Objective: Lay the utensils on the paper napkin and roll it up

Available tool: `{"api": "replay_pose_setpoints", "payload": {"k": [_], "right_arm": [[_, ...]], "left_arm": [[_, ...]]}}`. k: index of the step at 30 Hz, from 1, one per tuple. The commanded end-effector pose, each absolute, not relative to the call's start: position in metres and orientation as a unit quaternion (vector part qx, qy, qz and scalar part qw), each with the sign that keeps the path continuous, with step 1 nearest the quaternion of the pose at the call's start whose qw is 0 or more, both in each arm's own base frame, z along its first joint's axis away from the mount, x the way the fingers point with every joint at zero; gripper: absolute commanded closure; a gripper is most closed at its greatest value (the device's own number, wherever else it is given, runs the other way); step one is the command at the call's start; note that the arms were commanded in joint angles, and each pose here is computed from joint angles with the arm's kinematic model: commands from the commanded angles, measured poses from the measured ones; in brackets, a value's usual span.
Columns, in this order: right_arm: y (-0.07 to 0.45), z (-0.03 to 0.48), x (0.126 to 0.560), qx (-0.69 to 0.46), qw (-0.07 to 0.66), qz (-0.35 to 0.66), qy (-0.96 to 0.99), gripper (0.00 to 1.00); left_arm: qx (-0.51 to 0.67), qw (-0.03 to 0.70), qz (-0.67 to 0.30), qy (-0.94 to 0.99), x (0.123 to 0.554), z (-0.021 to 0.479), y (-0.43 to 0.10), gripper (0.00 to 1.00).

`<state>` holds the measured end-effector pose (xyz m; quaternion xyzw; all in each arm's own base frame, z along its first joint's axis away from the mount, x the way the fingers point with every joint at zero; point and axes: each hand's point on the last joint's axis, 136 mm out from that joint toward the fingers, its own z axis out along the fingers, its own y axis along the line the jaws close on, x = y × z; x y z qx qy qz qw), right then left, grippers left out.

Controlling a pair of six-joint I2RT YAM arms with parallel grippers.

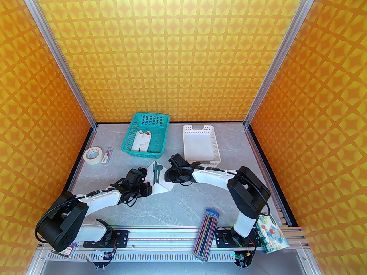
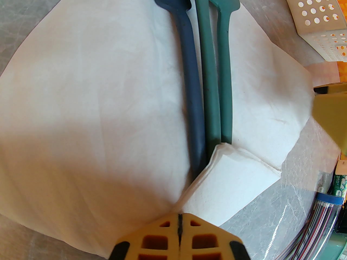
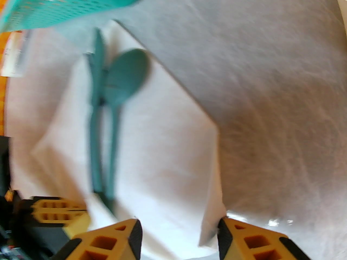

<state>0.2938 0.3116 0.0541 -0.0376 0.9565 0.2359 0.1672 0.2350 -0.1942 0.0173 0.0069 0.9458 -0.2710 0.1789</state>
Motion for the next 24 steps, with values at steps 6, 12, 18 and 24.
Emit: {"api": "replay_pose_setpoints", "payload": {"k": [6,12,18,24], "right_arm": [[0.294,0.043,0.293,-0.022,0.167,0.197,0.966,0.48],[0.277,0.035,0.297,-0.028,0.173,0.142,0.974,0.48],[0.281,0.036,0.302,-0.033,0.180,0.143,0.973,0.51],[0.300,0.043,0.306,-0.030,0.183,0.200,0.962,0.52]], "left_arm": [[0.000,0.141,-0.236,0.961,0.217,-0.001,-0.181,1.00],[-0.001,0.141,-0.236,0.961,0.217,-0.001,-0.181,1.00],[-0.001,0.140,-0.235,0.962,0.216,-0.001,-0.180,1.00],[-0.001,0.140,-0.235,0.962,0.216,-0.002,-0.180,1.00]]}}
